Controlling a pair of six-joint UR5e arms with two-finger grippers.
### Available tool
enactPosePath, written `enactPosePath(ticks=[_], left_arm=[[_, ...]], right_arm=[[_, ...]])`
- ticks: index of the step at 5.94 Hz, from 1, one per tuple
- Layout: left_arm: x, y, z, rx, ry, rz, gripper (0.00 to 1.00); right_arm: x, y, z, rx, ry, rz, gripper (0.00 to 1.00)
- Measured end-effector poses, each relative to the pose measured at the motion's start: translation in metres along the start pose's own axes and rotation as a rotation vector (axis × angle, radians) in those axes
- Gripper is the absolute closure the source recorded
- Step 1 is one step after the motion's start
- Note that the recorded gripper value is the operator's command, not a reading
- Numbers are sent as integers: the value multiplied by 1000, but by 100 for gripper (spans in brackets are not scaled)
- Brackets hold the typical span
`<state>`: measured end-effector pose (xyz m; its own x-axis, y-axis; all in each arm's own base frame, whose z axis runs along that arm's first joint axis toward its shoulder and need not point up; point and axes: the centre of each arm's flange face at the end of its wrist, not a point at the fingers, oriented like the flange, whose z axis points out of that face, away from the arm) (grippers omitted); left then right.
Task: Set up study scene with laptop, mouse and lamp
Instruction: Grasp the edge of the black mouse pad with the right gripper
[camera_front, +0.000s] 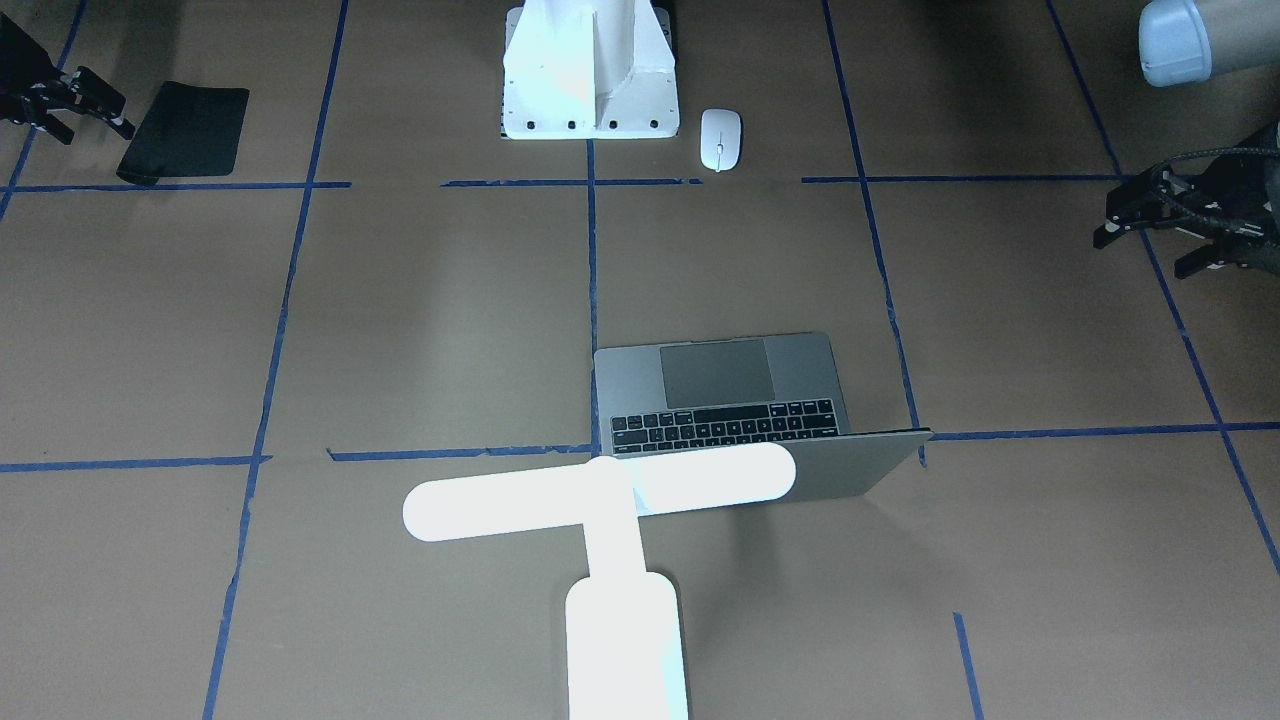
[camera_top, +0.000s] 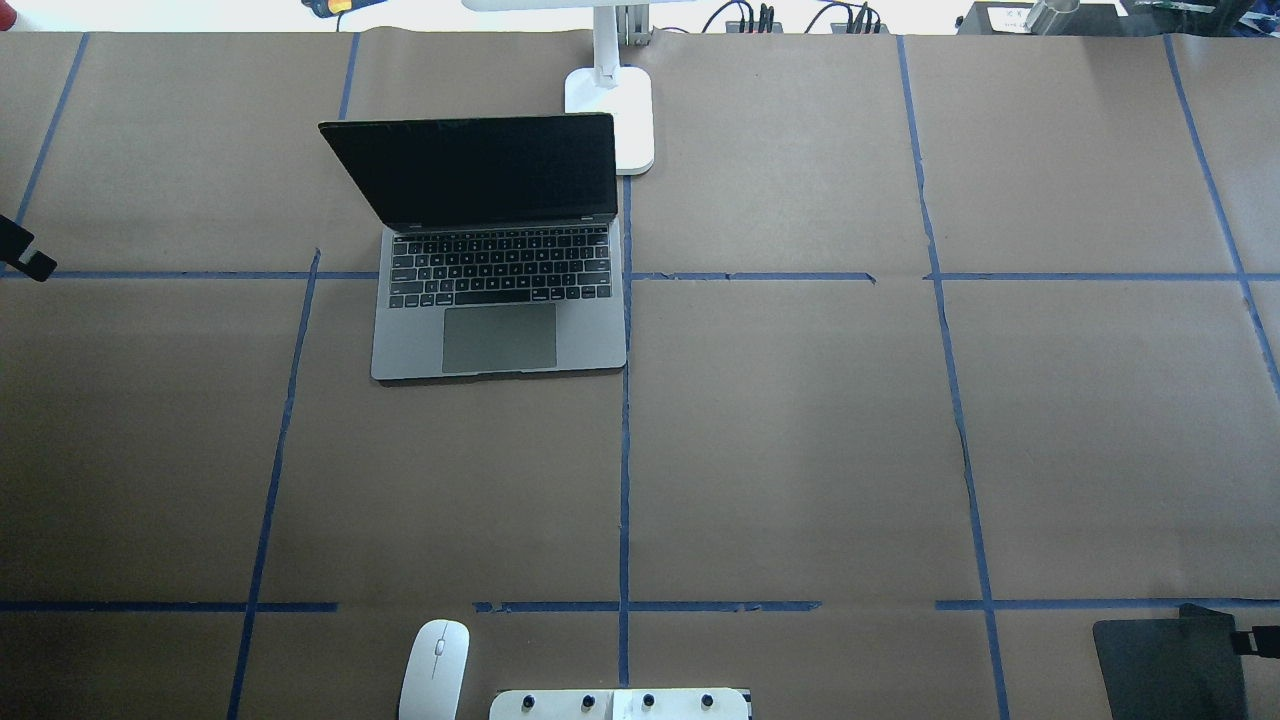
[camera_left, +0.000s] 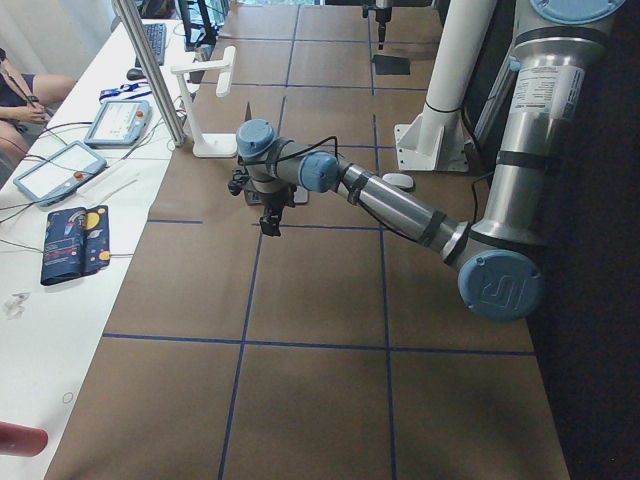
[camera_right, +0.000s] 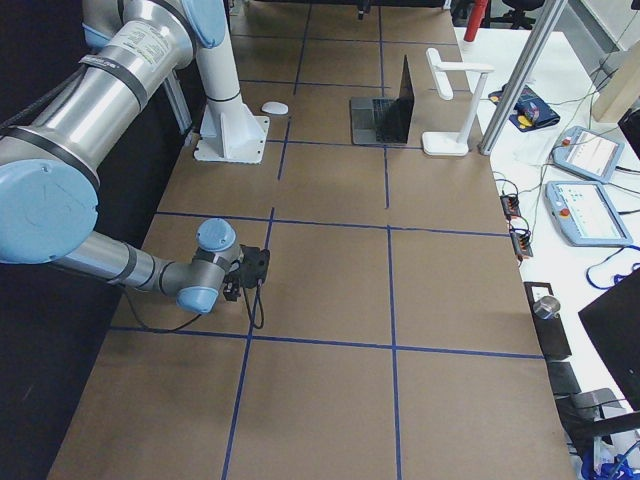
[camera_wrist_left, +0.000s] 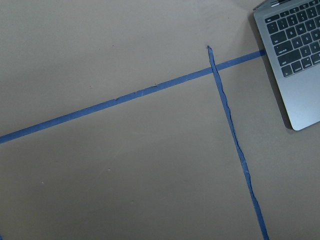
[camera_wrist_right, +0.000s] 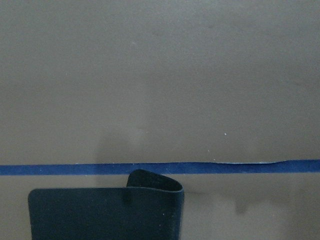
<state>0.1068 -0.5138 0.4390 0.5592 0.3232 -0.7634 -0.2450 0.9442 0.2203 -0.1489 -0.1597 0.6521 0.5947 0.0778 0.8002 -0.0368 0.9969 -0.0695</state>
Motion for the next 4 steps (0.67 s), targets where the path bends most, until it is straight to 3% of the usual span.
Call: enactPosePath(ticks=[2, 3, 4], left_arm=[[0, 0, 0, 1, 1, 2, 0], [1, 0, -1, 2, 1, 4, 0], [2, 0, -2, 4, 2, 6, 0]], right_arm=[[-10, 10, 16, -13, 6, -15, 7], [-12, 14, 23, -19, 15, -32, 38], [-11, 17, 28, -21, 23, -36, 41]])
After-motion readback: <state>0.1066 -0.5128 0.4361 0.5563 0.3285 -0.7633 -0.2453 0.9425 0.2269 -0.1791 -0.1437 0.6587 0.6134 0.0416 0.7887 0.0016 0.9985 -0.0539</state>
